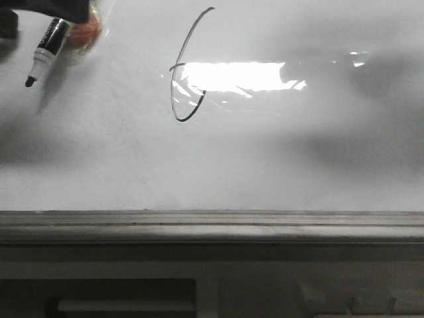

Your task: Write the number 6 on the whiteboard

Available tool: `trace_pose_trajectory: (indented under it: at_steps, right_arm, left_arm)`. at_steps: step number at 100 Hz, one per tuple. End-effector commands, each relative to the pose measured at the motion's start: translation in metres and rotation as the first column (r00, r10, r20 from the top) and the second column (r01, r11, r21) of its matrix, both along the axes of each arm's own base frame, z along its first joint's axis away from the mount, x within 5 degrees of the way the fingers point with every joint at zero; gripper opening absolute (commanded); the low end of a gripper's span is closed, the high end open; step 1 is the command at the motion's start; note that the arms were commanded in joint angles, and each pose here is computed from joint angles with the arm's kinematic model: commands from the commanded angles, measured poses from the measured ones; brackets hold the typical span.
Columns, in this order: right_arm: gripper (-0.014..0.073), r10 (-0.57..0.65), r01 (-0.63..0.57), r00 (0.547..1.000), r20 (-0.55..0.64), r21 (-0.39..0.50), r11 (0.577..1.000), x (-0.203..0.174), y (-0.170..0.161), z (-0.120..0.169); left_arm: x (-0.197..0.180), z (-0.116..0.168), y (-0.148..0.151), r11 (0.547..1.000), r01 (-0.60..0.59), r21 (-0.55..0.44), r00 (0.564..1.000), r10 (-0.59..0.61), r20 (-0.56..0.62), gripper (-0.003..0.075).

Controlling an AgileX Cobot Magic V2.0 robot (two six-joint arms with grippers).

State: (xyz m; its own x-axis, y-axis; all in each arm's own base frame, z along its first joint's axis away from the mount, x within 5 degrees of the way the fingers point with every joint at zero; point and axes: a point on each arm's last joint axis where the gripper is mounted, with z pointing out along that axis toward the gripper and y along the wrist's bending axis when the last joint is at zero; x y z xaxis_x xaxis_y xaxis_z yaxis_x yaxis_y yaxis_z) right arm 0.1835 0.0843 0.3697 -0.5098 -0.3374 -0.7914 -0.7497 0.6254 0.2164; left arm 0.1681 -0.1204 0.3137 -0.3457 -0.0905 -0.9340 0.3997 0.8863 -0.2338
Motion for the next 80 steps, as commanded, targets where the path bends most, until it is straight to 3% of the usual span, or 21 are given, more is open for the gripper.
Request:
trace_pose_trajectory:
  at_steps: [1, 15, 28, 35, 45, 50, 80]
  right_arm:
    - [0.0501, -0.017, 0.014, 0.998, 0.058, 0.05, 0.999, -0.006, -0.001, 0.016]
    - [0.0453, -0.05, 0.043, 0.994, 0.1, 0.067, 0.997, -0.013, -0.003, 0.019]
    - [0.0275, -0.162, 0.143, 0.969, 0.188, 0.11, 0.984, -0.025, -0.01, 0.014]
    - [0.014, -0.202, 0.173, 0.941, 0.271, 0.127, 0.977, -0.037, -0.015, 0.009]
    - [-0.0052, -0.268, 0.217, 0.887, 0.376, 0.173, 0.961, -0.055, -0.022, -0.004]
    - [-0.0067, -0.316, 0.253, 0.852, 0.417, 0.199, 0.947, -0.062, -0.026, -0.01]
    - [-0.0065, -0.474, 0.408, 0.702, 0.531, 0.246, 0.879, -0.104, -0.049, -0.073]
  left_arm:
    - [-0.011, 0.023, 0.014, 1.0, -0.019, -0.004, 0.994, 0.019, 0.109, 0.0552]
    - [-0.034, 0.037, 0.034, 1.0, -0.015, 0.006, 0.973, 0.013, 0.232, 0.0544]
    - [-0.055, 0.039, 0.052, 1.0, -0.013, -0.02, 0.955, 0.019, 0.297, 0.0484]
    - [-0.065, 0.035, 0.061, 0.999, -0.013, -0.038, 0.947, 0.024, 0.319, 0.037]
    - [-0.076, 0.024, 0.07, 0.999, -0.004, -0.046, 0.941, 0.019, 0.338, 0.0108]
    - [-0.082, 0.017, 0.073, 0.999, 0.009, -0.037, 0.935, 0.005, 0.356, -0.0022]
    - [-0.111, -0.026, 0.089, 0.995, 0.091, -0.036, 0.9, -0.067, 0.43, -0.002]
